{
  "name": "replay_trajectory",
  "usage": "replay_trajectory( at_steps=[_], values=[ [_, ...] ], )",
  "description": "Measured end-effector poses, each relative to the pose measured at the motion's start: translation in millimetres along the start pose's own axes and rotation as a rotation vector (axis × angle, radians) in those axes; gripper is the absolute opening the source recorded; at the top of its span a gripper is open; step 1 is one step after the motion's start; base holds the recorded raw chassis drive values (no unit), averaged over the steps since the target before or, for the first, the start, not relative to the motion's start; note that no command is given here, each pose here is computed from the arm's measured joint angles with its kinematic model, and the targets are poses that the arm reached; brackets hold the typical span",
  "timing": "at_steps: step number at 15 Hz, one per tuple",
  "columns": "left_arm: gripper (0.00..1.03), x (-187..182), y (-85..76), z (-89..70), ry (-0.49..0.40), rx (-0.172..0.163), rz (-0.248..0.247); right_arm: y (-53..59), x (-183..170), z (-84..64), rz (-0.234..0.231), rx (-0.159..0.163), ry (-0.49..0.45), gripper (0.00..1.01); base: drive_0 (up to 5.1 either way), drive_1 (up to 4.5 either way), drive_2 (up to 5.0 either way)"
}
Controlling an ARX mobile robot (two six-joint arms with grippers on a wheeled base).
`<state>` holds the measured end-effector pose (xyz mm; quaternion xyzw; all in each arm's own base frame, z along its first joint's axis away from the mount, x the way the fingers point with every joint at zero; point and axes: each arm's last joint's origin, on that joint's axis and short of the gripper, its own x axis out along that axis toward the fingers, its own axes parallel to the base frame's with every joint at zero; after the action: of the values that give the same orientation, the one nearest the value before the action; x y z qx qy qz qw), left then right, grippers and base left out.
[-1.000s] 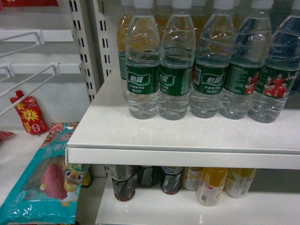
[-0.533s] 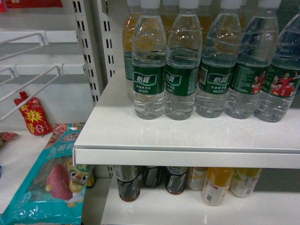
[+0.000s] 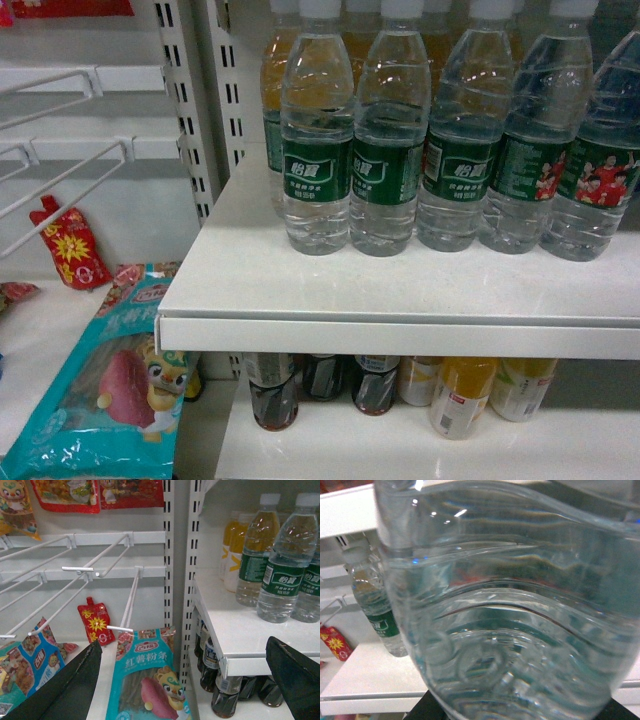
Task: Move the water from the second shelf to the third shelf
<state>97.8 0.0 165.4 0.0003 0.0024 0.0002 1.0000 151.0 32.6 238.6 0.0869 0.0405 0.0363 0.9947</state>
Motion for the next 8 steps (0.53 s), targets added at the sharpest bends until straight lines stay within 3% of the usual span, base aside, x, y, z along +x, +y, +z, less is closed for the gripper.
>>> replay_trajectory(
  at_steps=[5,8],
  values=[
    [0.98,0.0,0.0,0.0,0.0,0.0,0.0,27.5,22.9,-22.1,0.125,0.006,0.084,0.39,0.0,0.0,0.0],
    [0.98,0.0,0.0,0.0,0.0,0.0,0.0,30.5,44.5,-42.4,0.11,-0.017,0.174,0.39,0.0,0.0,0.0]
  ],
)
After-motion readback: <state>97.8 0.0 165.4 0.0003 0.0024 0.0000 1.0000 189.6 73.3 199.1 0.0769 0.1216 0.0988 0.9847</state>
